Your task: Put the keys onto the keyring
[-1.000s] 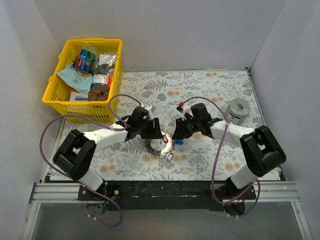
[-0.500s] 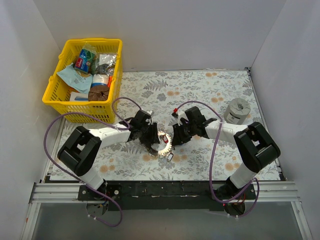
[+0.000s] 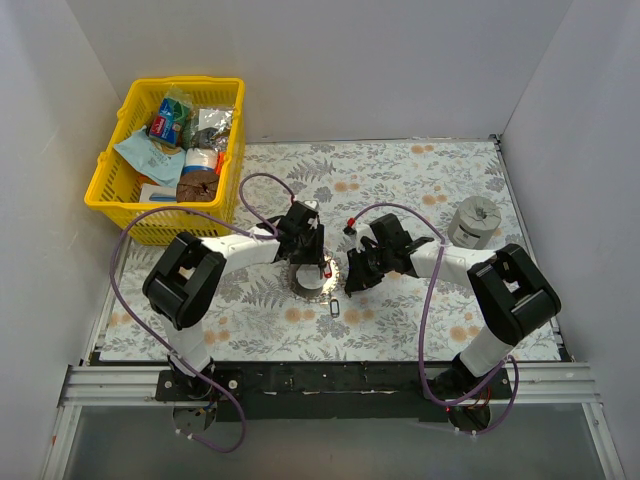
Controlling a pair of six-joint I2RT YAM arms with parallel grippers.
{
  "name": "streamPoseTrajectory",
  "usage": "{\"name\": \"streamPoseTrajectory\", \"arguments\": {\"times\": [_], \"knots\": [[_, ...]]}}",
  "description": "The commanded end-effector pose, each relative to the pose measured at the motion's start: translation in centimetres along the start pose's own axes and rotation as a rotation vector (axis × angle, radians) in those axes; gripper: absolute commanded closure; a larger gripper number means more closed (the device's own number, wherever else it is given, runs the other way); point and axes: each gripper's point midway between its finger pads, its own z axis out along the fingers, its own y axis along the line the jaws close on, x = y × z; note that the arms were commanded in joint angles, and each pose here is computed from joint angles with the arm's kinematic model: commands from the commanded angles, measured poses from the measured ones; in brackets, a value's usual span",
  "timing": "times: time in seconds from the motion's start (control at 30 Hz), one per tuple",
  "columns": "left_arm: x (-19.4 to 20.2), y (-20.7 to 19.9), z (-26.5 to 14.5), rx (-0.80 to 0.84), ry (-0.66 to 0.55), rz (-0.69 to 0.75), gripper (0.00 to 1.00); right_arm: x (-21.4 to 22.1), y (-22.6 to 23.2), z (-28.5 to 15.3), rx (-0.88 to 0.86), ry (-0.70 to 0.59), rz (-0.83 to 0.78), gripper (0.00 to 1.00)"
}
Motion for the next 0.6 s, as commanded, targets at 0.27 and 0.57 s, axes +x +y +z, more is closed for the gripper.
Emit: {"name": "streamPoseTrajectory", "arguments": {"times": [0.27,0.57], "knots": [[1.7,0.7,-1.7,0.013,0.026,0.019,0.53,-1.0,1.6,-0.7,-0.048,-0.046,-0.009,0.69],[1.4,0.1,-3.3,0.06,-0.017,-0.001,0.5,-2.1,2.1,-0.2,-0.061,-0.066,0.028,0.66]]}}
